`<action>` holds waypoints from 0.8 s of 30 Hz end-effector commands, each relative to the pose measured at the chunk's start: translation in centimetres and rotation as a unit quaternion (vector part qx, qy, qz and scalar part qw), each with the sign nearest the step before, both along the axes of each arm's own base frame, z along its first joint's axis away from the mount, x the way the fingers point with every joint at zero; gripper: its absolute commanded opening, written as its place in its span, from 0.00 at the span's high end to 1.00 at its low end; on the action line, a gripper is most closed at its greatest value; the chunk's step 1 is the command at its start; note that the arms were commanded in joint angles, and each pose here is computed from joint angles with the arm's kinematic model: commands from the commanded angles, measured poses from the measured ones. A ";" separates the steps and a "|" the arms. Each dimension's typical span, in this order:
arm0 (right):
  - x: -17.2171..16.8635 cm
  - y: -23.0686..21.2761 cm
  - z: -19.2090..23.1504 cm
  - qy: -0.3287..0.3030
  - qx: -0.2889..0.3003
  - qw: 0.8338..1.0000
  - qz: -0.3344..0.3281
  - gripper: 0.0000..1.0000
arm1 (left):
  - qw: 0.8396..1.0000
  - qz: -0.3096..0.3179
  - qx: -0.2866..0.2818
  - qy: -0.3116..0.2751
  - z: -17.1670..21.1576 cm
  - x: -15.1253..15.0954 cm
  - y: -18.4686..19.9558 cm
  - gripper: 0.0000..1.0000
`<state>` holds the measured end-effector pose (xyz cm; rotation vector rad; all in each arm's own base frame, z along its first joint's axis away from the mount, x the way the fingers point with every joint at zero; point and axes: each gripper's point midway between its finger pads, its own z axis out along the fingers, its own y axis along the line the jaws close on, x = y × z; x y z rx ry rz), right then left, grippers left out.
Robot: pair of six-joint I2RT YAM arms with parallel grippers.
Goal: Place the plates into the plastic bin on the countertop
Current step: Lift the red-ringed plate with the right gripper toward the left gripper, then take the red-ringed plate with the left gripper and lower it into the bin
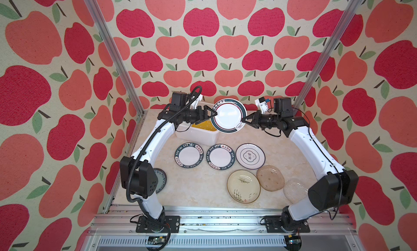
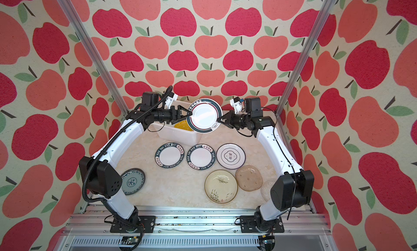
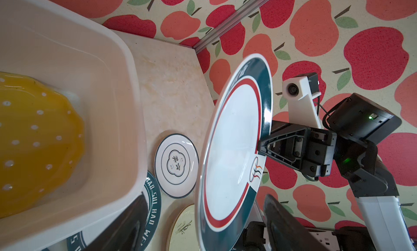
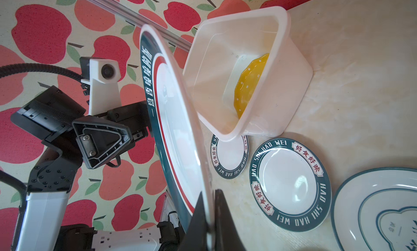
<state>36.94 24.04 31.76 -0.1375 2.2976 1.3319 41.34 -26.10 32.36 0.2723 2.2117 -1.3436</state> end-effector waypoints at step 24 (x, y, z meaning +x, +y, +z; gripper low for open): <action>1.6 2.7 0.7 0.014 0.034 0.999 0.009 0.82 | 0.999 -0.018 -0.026 0.017 0.2 0.4 -0.9 1.00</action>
